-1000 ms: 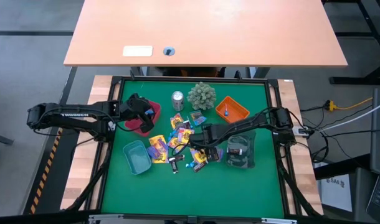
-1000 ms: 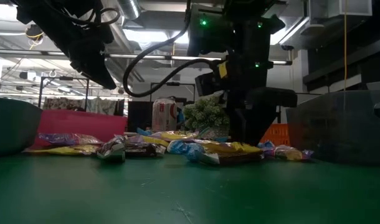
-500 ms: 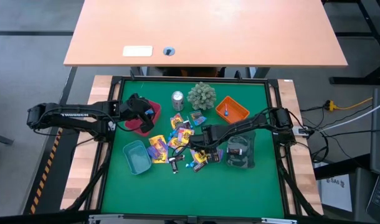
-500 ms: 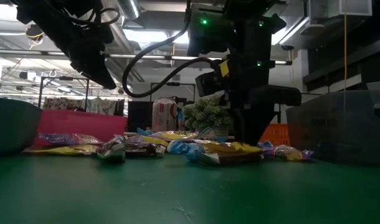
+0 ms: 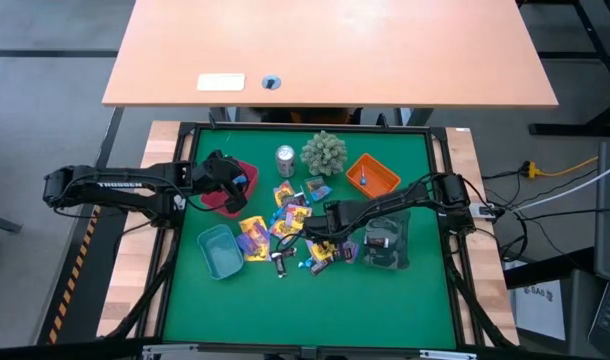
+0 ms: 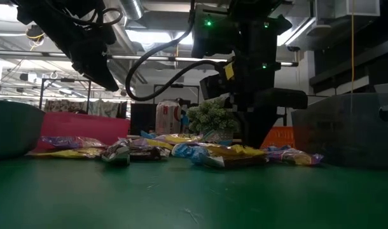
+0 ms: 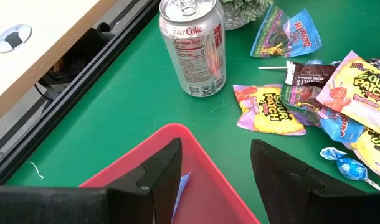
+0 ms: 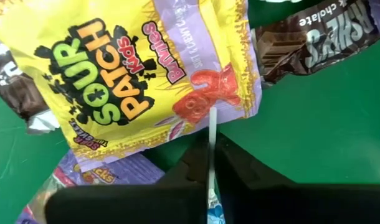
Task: Sort candy
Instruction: Put the blue candy into the orange bin
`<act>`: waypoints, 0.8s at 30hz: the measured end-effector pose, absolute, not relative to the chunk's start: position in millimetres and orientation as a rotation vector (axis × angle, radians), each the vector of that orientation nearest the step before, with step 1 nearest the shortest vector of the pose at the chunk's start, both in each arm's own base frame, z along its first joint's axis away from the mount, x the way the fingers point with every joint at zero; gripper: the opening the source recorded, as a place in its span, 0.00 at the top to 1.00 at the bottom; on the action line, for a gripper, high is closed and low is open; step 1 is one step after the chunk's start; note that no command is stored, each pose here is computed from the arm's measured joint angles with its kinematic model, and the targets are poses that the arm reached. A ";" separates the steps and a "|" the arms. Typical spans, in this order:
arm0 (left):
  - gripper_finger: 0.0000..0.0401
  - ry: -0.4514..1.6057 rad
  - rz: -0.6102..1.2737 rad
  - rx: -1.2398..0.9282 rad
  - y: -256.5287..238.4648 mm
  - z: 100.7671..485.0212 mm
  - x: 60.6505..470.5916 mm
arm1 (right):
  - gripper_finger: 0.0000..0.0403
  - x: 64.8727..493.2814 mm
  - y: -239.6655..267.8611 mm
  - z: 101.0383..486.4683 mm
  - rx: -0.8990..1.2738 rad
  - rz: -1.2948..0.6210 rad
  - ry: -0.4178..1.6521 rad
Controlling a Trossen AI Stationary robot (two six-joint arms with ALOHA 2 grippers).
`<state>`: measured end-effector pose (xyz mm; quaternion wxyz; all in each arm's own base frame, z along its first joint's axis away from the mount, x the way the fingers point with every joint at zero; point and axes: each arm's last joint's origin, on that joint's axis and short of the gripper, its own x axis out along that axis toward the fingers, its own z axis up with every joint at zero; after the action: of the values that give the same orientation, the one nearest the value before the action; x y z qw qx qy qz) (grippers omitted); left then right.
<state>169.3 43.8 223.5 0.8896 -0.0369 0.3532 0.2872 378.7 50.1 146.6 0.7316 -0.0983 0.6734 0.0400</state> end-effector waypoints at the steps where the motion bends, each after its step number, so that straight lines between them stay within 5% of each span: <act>1: 0.55 0.734 0.596 -0.077 43.8 223.5 169.3 | 0.97 378.7 50.1 146.6 -0.216 0.088 1.482; 11: 0.55 0.733 0.597 -0.077 43.9 223.6 169.4 | 0.96 376.1 49.9 151.9 -0.190 0.119 1.487; 24: 0.55 0.668 0.545 -0.090 41.0 228.2 174.7 | 0.96 352.5 44.4 219.8 -0.282 0.092 1.369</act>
<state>174.7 41.0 228.2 0.9076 -0.0437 0.3234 0.2640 352.5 44.4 219.8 0.7645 -0.1298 0.6300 0.0425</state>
